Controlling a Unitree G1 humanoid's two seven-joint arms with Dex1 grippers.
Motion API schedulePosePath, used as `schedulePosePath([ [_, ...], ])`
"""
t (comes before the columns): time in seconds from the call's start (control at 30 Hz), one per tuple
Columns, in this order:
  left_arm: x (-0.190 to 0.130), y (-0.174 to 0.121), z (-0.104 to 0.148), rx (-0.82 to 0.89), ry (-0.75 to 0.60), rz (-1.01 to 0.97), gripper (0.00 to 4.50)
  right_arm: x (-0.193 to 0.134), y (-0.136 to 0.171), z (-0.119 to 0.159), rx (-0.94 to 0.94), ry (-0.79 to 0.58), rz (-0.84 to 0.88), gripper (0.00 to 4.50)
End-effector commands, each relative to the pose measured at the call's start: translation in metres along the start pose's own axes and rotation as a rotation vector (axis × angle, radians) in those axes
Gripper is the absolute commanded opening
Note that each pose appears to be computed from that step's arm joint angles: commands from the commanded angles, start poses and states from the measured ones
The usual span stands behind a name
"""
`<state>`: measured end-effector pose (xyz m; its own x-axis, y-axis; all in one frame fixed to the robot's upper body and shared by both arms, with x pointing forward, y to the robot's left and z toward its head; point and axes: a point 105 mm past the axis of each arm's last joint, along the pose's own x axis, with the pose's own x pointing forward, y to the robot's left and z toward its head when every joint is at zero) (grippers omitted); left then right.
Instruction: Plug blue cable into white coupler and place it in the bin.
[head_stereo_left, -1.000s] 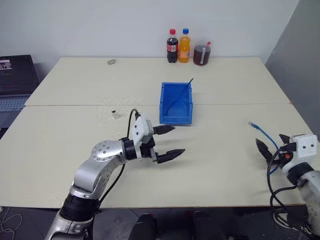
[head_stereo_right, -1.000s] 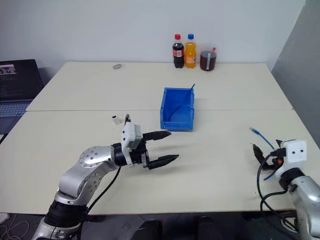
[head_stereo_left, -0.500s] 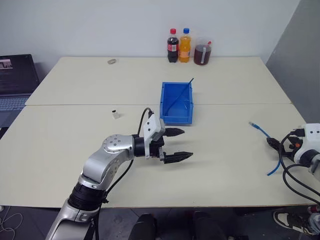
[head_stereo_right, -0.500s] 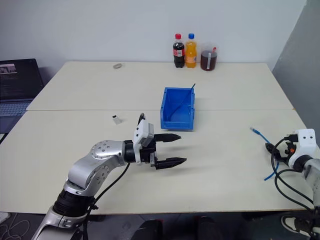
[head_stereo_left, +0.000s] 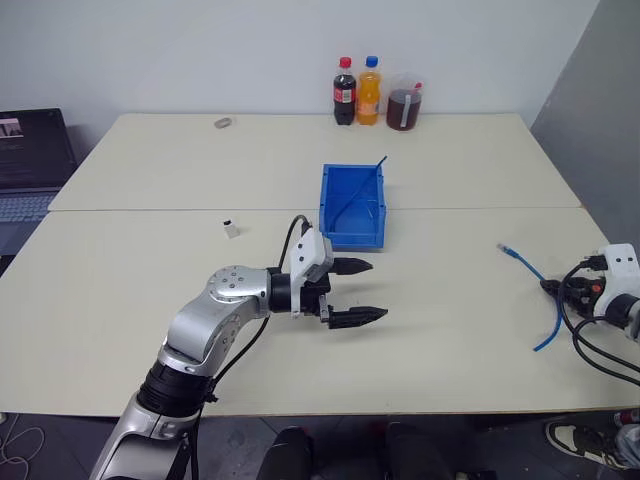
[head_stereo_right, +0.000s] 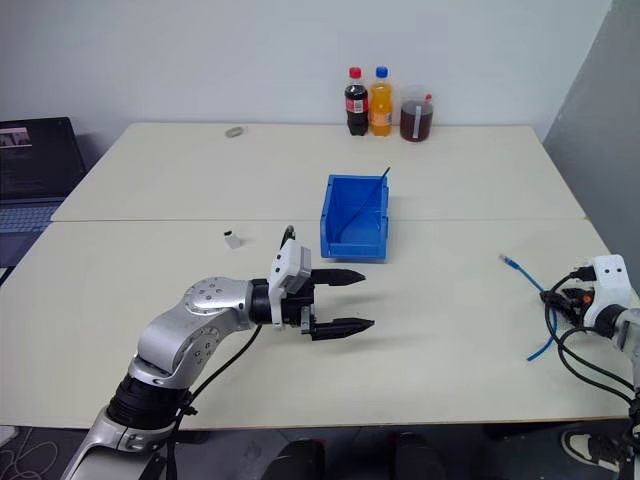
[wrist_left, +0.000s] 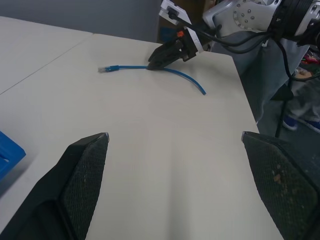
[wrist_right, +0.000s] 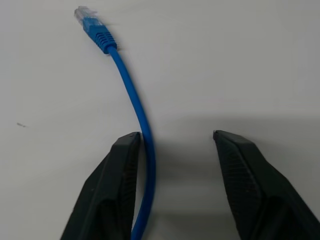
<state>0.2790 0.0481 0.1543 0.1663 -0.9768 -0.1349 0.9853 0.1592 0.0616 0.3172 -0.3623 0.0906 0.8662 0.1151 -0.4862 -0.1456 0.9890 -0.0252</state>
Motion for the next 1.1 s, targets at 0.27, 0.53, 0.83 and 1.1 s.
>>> schedulePosePath([
  [0.27,-0.001,0.002,0.005,0.036,-0.007,0.007,4.50,-0.003,0.025,0.010,-0.236,-0.026,0.148,0.03],
  [0.53,-0.031,0.009,-0.011,0.008,0.039,0.138,4.50,-0.027,0.085,0.046,-0.632,-0.062,0.439,0.03],
  [0.83,-0.080,0.010,-0.047,-0.030,0.136,0.334,4.50,-0.005,0.202,0.049,-0.956,-0.181,0.739,0.03],
  [1.1,-0.099,-0.004,-0.062,-0.065,0.167,0.370,4.50,0.026,0.277,0.045,-1.000,-0.253,0.884,0.03],
])
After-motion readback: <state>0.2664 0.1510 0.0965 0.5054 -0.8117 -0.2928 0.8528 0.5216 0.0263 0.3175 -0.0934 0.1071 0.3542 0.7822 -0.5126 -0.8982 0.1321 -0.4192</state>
